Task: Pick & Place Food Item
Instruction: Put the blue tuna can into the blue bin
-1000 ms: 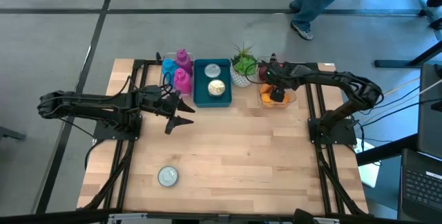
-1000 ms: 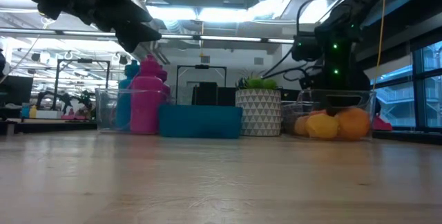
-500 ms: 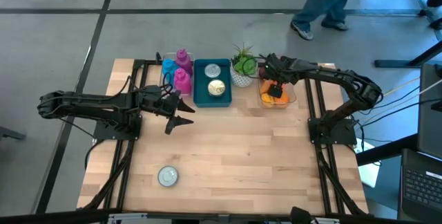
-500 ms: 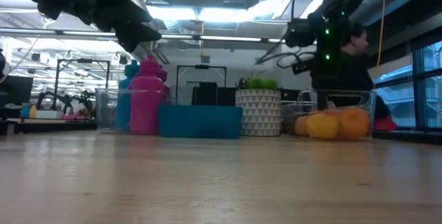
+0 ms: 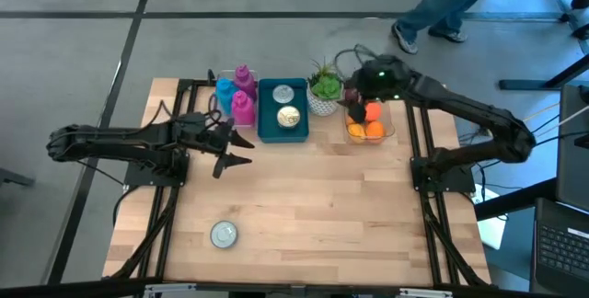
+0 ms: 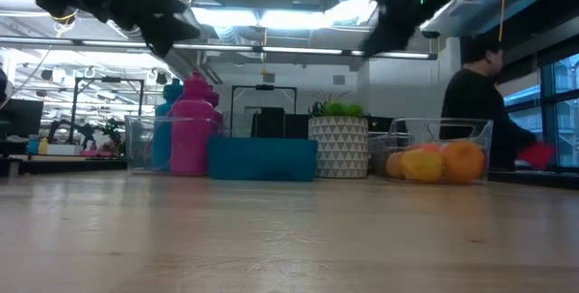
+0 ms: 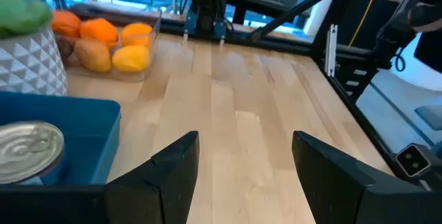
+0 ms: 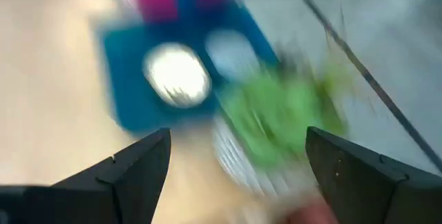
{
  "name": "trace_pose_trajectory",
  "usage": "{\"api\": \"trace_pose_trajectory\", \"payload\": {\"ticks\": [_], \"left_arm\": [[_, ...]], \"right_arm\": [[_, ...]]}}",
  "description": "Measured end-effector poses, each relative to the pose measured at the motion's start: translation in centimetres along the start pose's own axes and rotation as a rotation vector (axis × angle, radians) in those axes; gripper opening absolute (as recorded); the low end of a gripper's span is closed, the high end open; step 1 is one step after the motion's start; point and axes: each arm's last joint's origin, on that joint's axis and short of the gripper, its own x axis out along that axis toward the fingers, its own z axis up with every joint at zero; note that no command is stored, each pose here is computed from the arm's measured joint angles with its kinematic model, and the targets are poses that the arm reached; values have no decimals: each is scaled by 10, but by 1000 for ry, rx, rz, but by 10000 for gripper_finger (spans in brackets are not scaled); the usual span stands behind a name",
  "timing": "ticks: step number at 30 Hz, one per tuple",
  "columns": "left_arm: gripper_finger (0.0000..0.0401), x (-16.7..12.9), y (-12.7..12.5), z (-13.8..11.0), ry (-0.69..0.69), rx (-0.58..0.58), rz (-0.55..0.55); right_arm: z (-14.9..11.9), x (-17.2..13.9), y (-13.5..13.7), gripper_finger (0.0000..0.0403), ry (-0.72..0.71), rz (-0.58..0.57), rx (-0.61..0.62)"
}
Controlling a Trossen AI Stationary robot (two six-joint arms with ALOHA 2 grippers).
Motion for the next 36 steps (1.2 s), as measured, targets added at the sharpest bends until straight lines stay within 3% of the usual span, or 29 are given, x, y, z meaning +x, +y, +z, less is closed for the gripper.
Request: {"api": "trace_pose_trajectory", "payload": {"ticks": [4,8,19,27,36], "left_arm": [[223,-18,-4,3,-31,11,26],[223,-36,-8,1,-43,13,62],[223,-73,-28,16,-118,33,65],[223,-74,-36,7,7,22,120],[223,-69,-43,-6,57,11,166]], "right_arm": [[23,-17,10,329,-266,193,24],[39,-11,33,329,-396,386,-33],[50,71,116,329,-527,749,-167],[40,118,150,329,-598,858,-104],[39,120,174,329,-655,920,-107]]}}
